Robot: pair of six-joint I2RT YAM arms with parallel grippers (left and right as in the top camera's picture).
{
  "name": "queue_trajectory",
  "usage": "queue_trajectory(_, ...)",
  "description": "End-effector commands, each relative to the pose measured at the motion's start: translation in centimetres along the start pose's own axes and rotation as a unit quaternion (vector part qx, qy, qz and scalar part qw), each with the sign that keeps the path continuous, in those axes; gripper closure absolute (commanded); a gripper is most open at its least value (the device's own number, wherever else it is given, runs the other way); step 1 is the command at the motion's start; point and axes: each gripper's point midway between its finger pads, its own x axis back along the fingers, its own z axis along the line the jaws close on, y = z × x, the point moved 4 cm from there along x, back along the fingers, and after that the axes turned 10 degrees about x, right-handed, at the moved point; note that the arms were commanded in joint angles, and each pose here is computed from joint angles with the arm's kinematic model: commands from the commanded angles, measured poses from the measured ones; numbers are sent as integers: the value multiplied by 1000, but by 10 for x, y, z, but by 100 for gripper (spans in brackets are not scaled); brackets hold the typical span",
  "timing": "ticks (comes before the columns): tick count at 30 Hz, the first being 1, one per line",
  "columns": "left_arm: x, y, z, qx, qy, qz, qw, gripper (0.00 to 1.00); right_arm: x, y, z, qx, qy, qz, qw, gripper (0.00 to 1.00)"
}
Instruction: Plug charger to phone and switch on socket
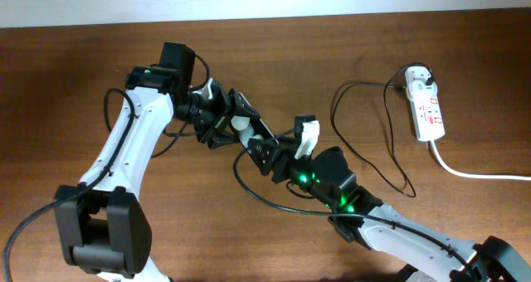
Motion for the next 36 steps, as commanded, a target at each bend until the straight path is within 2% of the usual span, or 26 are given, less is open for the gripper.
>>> queue_trajectory(1,10,-11,-11,-16,-22,4,1000,28,-4,6,8,-21,15,-4,1000,49)
queue_trajectory(4,10,-11,-11,-16,-22,4,1000,28,-4,1,12,-52,29,12,998,55)
queue_trajectory(13,10,-11,-11,-16,-22,4,1000,27,-4,1,12,-57,30,15,998,89)
queue_trajectory(16,10,-11,-10,-15,-21,4,1000,20,-4,1,12,-57,30,14,998,96)
queue_trajectory(17,10,-11,-10,-15,-20,3,1000,7,-4,1,12,-57,30,14,998,96)
queue_trajectory(18,10,-10,-10,-14,-20,2,1000,1,-4,1,12,-57,30,14,998,96)
queue_trajectory(19,12,-8,-10,-13,-23,-1,1000,1,-4,1,12,-57,30,14,998,96)
queue_trajectory(21,50,-5,-15,-33,-57,-43,997,1,-2,3,13,-72,31,13,997,96)
queue_trajectory(23,104,-26,-25,-122,-98,-109,982,1,0,6,17,-82,37,9,996,96)
queue_trajectory(24,133,-48,-23,-175,-108,-153,967,1,1,9,16,-102,37,6,994,96)
queue_trajectory(25,168,-79,-7,-220,-78,-239,943,1,2,12,14,-147,38,7,988,96)
queue_trajectory(27,202,-121,23,-249,-13,-350,903,1,2,11,15,-190,50,21,980,96)
queue_trajectory(29,224,-165,56,-242,27,-434,867,1,3,10,16,-213,55,28,975,96)
queue_trajectory(31,231,-206,73,-263,8,-471,842,0,3,8,20,-253,64,42,964,96)
queue_trajectory(32,234,-231,88,-279,-8,-503,818,1,4,6,23,-262,72,53,961,96)
queue_trajectory(33,235,-236,96,-268,-8,-518,812,1,4,4,25,-261,80,61,960,96)
queue_trajectory(34,233,-237,113,-227,-12,-541,809,1,5,2,29,-260,90,73,959,96)
queue_trajectory(36,211,-219,133,-143,-39,-532,834,1,9,-1,33,-276,113,104,949,96)
